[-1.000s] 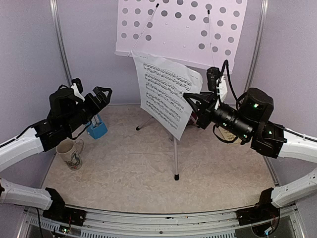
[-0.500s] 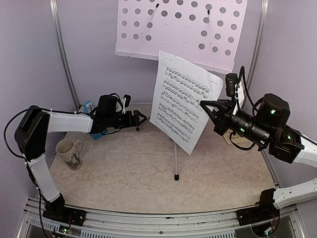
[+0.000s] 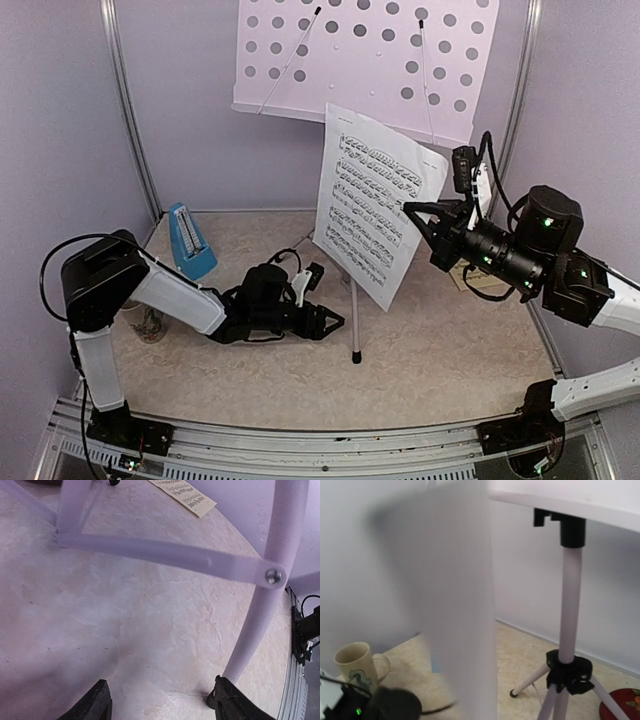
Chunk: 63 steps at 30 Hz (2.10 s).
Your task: Set up the instrument practice props
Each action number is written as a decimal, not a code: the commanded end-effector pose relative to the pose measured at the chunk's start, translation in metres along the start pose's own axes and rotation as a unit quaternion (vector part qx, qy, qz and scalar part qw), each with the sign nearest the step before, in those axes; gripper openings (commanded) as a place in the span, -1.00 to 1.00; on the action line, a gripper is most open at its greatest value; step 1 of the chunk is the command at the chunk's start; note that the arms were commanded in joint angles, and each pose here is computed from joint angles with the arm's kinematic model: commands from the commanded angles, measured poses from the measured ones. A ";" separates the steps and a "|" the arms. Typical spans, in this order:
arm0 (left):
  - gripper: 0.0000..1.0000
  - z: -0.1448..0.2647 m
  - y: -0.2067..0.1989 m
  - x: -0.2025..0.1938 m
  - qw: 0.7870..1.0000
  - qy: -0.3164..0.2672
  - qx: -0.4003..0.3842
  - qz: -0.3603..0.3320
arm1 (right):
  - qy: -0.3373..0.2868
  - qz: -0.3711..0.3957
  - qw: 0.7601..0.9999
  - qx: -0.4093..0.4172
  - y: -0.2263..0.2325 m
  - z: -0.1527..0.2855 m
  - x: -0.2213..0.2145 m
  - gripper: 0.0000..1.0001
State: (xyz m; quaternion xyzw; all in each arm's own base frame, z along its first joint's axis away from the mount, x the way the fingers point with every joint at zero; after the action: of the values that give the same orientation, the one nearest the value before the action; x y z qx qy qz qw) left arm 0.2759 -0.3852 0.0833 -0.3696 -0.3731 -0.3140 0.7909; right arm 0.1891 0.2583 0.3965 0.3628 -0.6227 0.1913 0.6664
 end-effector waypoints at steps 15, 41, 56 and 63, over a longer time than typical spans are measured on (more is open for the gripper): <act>0.19 -0.053 -0.078 -0.018 0.994 -0.054 -0.061 -0.067 | -0.027 0.003 0.999 0.018 0.008 0.001 0.023 -1.00; 0.47 -0.030 -0.122 -0.005 0.989 -0.111 -0.061 -0.077 | 0.071 0.051 0.991 0.102 0.035 0.010 0.020 -1.00; 0.32 0.181 -0.166 0.151 0.931 -0.267 0.090 -0.233 | 0.002 0.015 0.999 0.048 0.034 0.051 0.137 -1.00; 0.22 0.248 -0.193 0.241 0.892 -0.336 0.133 -0.271 | -0.075 0.019 0.997 -0.011 0.025 0.064 0.201 -1.00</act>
State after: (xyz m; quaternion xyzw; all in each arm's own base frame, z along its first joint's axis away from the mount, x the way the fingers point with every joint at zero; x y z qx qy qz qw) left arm 0.1580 -0.3416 0.4393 -0.3099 -0.7246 -0.2878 0.5442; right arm 0.1473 0.2051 0.5767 0.3921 -0.6519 0.2108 0.6139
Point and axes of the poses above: each gripper's point midway between its finger pads, its own z axis back along the fingers, its own y axis along the line the jaws close on, x = y × z, the point moved 3 cm from there along z, back along the fingers, and after that the axes turned 9 degrees about -z, right-handed, at the moved point
